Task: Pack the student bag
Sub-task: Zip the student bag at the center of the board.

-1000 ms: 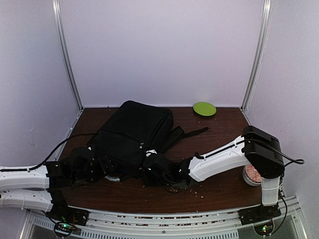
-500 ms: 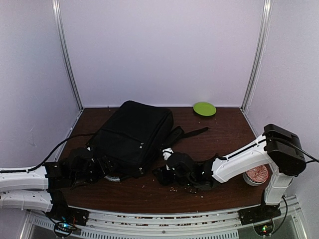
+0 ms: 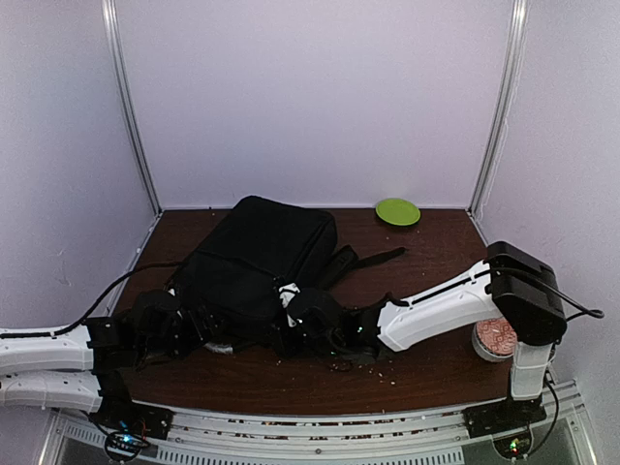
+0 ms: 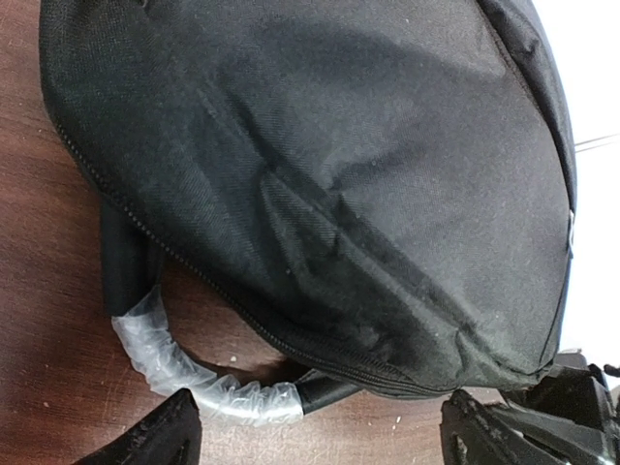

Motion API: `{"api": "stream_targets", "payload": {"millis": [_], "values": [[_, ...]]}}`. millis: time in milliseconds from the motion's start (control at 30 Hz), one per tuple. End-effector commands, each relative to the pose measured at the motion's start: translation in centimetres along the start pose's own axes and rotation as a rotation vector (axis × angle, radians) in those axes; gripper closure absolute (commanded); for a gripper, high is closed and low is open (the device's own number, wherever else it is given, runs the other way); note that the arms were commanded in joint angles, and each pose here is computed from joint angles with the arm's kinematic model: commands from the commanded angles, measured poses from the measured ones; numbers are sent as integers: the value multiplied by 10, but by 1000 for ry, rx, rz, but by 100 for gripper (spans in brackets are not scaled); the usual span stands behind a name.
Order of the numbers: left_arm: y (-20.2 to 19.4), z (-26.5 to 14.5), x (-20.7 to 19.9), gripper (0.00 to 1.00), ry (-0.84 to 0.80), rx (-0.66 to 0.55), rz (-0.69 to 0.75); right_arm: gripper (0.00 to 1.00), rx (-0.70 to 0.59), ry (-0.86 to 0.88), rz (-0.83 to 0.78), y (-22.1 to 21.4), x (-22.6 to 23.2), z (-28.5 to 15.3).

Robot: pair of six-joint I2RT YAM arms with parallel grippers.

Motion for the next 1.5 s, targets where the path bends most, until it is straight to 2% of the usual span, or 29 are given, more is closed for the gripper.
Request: {"api": "stream_targets", "payload": {"millis": [0, 333, 467, 767, 900, 1100, 1467], "values": [[1, 0, -1, 12, -11, -20, 8, 54, 32, -101, -2, -2, -4, 9], [1, 1, -1, 12, -9, -18, 8, 70, 32, -237, 13, -3, -18, 6], [0, 1, -1, 12, -7, -16, 8, 72, 9, -256, 34, -2, -27, -3], [1, 0, 0, 12, -8, -17, 8, 69, -8, -205, 33, -7, -35, -18], [0, 0, 1, 12, -7, -17, 8, 68, -36, -81, 19, -5, -28, -20], [0, -1, 0, 12, -8, -14, 8, 58, -99, 139, 13, -3, -17, -21], [1, -1, 0, 12, -9, -15, 10, 59, -22, 157, -20, -4, -28, 1]]}}
Point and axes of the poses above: each gripper's point midway between its finger pads, its own z axis out along the fingers, its own x axis along the line the jaws close on, y = z × x, the point moved 9 cm from there along -z, back along the fingers, and after that the axes turned 1 degree about -z, right-handed, at the moved point
